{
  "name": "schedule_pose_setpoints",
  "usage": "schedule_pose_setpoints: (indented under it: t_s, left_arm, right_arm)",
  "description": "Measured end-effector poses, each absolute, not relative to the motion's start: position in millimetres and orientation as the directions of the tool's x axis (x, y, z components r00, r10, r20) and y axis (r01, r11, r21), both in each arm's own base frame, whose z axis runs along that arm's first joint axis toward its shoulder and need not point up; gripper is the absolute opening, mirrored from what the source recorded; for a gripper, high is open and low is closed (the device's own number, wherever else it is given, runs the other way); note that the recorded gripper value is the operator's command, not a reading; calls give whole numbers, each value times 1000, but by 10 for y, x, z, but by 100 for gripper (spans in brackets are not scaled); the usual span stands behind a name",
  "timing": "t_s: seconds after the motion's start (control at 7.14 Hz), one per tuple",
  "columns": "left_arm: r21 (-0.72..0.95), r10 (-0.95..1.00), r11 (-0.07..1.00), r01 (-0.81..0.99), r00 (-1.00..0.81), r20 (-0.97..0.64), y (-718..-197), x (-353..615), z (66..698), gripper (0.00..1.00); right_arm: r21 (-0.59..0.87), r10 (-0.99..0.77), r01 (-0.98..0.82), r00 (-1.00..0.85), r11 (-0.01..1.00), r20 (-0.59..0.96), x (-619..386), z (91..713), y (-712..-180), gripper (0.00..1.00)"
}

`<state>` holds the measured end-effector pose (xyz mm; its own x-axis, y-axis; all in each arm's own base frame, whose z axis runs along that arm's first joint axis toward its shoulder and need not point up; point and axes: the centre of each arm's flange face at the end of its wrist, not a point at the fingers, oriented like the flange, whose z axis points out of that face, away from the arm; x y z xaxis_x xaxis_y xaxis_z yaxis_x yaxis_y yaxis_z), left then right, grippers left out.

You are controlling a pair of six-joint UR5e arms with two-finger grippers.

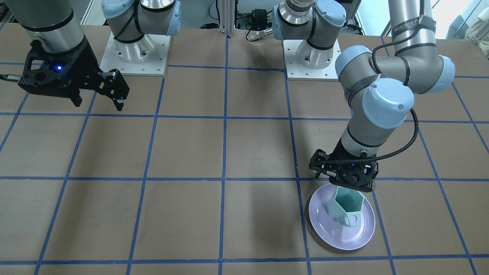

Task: Flip cup and place on plate

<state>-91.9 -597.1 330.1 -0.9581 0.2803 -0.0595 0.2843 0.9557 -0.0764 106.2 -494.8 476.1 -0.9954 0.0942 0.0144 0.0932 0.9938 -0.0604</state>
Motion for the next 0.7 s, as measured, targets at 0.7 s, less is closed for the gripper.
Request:
schedule_pose_setpoints:
  t_s: [0.7]
  left_arm:
    - [-15,172,985,172,-985,-29,-5519,-975,4686,100]
  right_arm:
    - [-60,94,93,-995,994,14,1062,4757,-4950,100]
